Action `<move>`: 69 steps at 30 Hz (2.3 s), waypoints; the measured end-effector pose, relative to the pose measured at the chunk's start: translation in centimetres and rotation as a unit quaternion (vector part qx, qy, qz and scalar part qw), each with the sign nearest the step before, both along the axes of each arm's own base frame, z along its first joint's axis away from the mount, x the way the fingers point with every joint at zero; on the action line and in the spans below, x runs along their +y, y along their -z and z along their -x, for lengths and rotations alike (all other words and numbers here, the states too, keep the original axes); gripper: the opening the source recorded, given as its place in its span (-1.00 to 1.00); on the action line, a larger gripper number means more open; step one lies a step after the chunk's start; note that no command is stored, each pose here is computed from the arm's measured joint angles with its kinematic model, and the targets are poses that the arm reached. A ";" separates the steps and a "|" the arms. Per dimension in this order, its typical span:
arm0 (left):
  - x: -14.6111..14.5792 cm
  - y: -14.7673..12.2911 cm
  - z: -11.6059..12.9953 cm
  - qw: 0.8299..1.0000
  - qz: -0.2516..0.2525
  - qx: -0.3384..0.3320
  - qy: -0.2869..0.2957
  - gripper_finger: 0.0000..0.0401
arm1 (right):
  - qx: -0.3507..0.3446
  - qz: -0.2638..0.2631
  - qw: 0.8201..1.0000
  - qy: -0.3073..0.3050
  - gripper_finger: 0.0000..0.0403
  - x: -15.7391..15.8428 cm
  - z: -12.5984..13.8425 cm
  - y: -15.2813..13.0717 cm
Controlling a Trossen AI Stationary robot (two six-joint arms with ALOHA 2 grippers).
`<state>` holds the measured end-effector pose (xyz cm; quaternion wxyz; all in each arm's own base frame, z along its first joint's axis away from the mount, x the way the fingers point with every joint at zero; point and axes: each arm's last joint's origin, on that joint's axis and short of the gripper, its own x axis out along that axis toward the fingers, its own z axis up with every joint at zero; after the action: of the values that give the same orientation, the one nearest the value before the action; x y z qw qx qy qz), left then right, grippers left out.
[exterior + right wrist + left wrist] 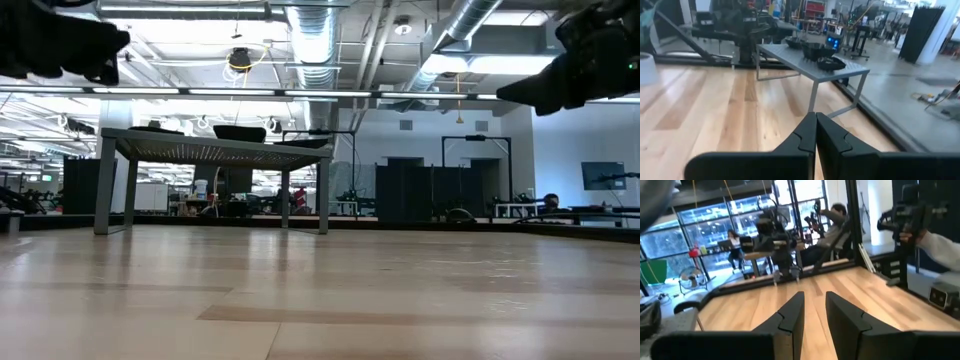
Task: Pick & Place Mini shaped plates
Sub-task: Return to Home Position
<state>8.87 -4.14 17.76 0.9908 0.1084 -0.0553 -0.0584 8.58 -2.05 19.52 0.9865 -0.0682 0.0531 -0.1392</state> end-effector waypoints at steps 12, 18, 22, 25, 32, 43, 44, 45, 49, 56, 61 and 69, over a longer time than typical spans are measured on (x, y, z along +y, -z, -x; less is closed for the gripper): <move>-0.5 1.0 -0.7 0.998 -0.051 0.049 -0.001 -0.60 | -0.014 -0.017 1.000 0.003 -0.99 0.0 0.0 -0.2; -0.6 1.2 -1.0 0.997 -0.056 0.057 0.000 -0.60 | -0.031 -0.096 0.995 0.010 -0.99 0.0 0.0 0.0; -0.6 0.1 -1.0 1.000 -0.013 0.007 -0.001 -0.60 | -0.001 -0.098 0.995 0.011 -0.99 -0.1 -0.3 1.5; -0.6 -0.4 -1.0 1.000 0.004 -0.013 0.000 -0.60 | -0.009 -0.085 0.996 0.008 -0.99 -0.1 -0.7 2.6; -0.6 -0.6 -1.0 1.000 -0.003 -0.024 -0.002 -0.60 | -0.059 -0.058 0.997 0.003 -0.99 -0.2 -1.0 2.4; -0.3 -1.3 -0.7 0.997 0.059 -0.051 -0.012 -0.60 | -0.050 -0.036 0.998 0.005 -0.99 -0.3 -1.1 3.0; -0.3 -1.4 -0.6 0.997 0.061 -0.054 -0.011 -0.60 | -0.049 -0.035 0.998 0.005 -0.99 -0.3 -1.1 3.0; -0.3 -1.4 -0.6 0.996 0.063 -0.056 -0.011 -0.60 | -0.049 -0.032 0.998 0.004 -0.99 -0.3 -1.1 3.0; -0.4 -1.1 -0.6 0.997 0.070 -0.044 0.007 -0.60 | -0.041 -0.007 0.999 0.003 -0.99 -0.3 -1.1 3.0; -0.5 -1.1 -0.6 0.995 0.086 -0.043 0.033 -0.60 | -0.031 0.031 0.999 0.001 -0.99 -0.3 -1.1 3.0; -0.6 -1.0 -0.6 0.995 0.088 -0.038 0.034 -0.60 | -0.031 0.032 0.999 0.001 -0.99 -0.3 -1.1 3.0; -0.6 -1.0 -0.6 0.995 0.088 -0.039 0.034 -0.60 | -0.031 0.032 0.999 0.001 -0.99 -0.3 -1.1 3.0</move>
<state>9.51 -4.70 18.79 0.9911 0.0210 -0.1022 -0.0824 9.73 -2.33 16.52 0.9849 -0.0950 0.0178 -0.1440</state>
